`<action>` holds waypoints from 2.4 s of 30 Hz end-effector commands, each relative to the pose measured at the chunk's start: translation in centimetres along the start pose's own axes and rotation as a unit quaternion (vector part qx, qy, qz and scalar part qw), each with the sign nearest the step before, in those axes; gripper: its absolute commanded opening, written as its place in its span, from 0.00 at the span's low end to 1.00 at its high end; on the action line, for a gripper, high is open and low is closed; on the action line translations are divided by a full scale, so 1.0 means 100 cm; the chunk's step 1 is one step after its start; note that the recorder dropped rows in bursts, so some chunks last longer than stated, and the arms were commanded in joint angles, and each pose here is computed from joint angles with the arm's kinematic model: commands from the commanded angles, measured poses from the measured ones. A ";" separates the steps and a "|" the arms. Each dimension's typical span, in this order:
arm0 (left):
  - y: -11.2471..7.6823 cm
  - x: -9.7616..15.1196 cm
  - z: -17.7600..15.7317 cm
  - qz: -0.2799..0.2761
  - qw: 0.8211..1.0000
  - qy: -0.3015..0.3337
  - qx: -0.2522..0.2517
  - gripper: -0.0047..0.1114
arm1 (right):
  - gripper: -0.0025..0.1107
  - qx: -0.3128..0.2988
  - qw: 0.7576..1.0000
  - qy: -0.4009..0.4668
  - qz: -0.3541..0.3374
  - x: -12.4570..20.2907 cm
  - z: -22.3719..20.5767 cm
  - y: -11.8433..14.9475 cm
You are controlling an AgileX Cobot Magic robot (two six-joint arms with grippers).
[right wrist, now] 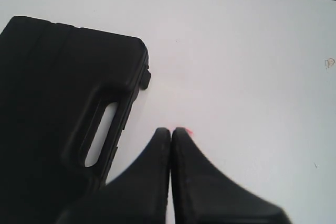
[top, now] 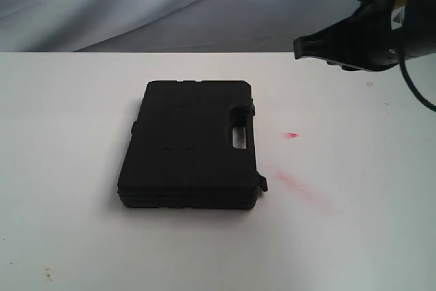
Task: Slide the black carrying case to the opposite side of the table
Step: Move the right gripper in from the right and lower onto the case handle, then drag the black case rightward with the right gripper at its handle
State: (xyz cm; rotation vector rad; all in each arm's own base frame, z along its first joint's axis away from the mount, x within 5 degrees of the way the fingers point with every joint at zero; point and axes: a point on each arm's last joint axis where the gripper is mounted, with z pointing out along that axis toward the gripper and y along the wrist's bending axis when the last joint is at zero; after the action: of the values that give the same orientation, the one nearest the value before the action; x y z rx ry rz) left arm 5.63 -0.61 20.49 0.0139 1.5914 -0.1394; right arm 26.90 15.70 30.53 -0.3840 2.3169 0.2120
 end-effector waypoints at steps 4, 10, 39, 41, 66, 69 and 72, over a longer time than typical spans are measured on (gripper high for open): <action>0.000 0.001 0.000 0.002 1.000 -0.001 -0.001 0.04 | 0.02 0.008 1.000 0.015 -0.021 -0.019 0.022 0.006; 0.000 0.001 0.000 0.002 1.000 -0.001 -0.001 0.04 | 0.02 0.015 0.999 0.038 -0.031 -0.029 0.044 0.012; 0.000 0.001 0.000 0.002 1.000 -0.001 -0.001 0.04 | 0.02 0.022 0.978 0.206 0.011 -0.035 0.154 0.054; 0.000 0.001 0.000 0.002 1.000 -0.001 -0.001 0.04 | 0.02 0.020 0.976 0.213 0.034 -0.032 0.161 0.057; 0.000 0.001 0.000 0.002 1.000 -0.001 -0.001 0.04 | 0.17 0.010 0.963 0.267 0.033 -0.017 0.197 0.077; 0.000 0.001 0.000 0.002 1.000 -0.001 -0.001 0.04 | 0.35 0.008 0.964 0.265 0.033 -0.017 0.197 0.079; 0.000 0.001 0.000 0.002 1.000 -0.001 -0.001 0.04 | 0.35 0.009 0.963 0.266 0.034 -0.016 0.198 0.079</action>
State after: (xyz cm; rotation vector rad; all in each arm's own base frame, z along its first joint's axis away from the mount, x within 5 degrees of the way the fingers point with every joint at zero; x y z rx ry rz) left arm 5.63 -0.61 20.48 0.0169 1.5918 -0.1363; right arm 38.54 28.65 18.20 -0.3786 2.8634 0.1264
